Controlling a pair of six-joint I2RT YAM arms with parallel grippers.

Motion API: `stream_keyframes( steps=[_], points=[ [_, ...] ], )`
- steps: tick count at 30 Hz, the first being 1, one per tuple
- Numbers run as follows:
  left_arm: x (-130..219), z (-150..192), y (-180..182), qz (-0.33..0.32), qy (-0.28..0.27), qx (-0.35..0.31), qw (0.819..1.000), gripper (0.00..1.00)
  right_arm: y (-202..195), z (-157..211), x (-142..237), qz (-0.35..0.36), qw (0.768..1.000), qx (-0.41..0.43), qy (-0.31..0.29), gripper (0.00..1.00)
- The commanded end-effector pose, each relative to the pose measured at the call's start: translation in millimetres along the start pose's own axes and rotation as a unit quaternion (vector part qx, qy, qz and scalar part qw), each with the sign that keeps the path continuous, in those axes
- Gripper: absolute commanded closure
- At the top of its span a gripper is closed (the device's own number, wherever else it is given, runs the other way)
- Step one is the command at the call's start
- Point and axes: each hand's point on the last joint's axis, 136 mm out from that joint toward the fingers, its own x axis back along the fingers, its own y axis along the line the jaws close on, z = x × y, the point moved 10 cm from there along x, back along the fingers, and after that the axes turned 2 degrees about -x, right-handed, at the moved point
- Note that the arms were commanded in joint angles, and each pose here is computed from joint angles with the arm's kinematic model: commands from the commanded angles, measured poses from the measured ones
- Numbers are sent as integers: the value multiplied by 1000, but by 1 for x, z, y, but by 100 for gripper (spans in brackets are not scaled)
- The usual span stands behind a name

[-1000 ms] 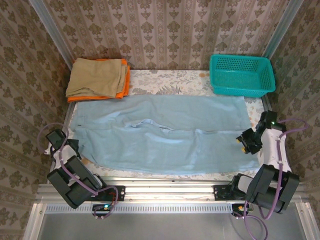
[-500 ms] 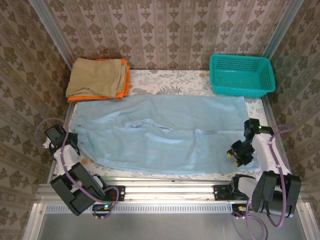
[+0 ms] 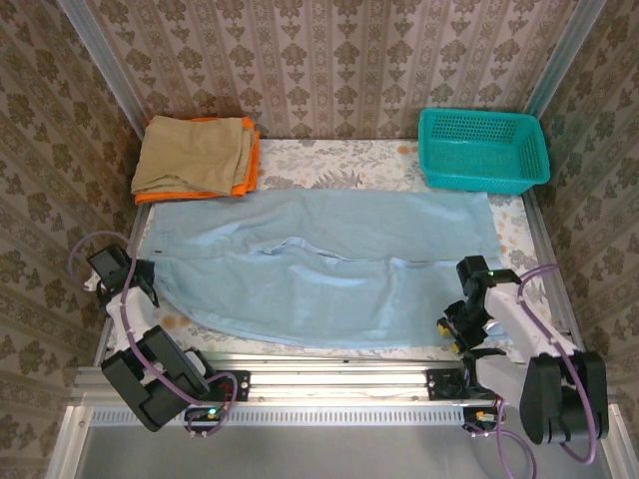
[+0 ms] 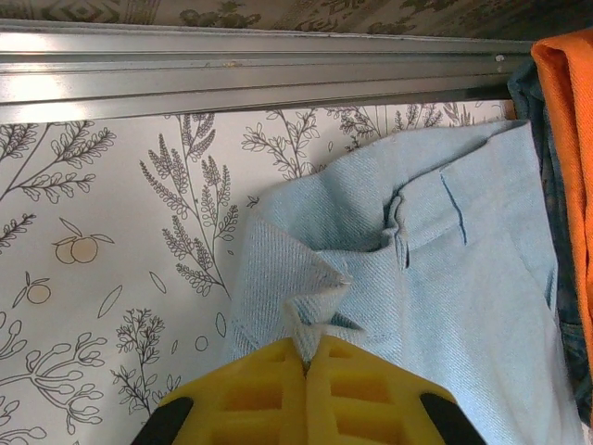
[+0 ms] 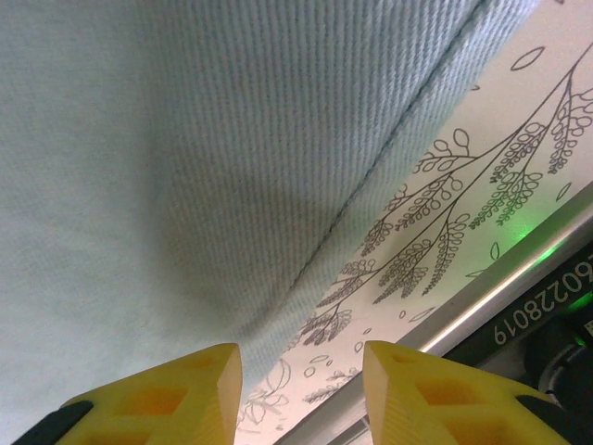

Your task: Fold and stack the trousers

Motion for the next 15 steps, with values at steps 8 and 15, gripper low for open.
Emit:
stream_keyframes(
  steps=[8,15],
  points=[
    [17,-6,-12,22,-16,9,1000,100,11,4,0,34,999,2,-41,57],
    [18,-5,-14,31,-16,11,999,100,16,10,1,36,998,9,-57,60]
  ],
)
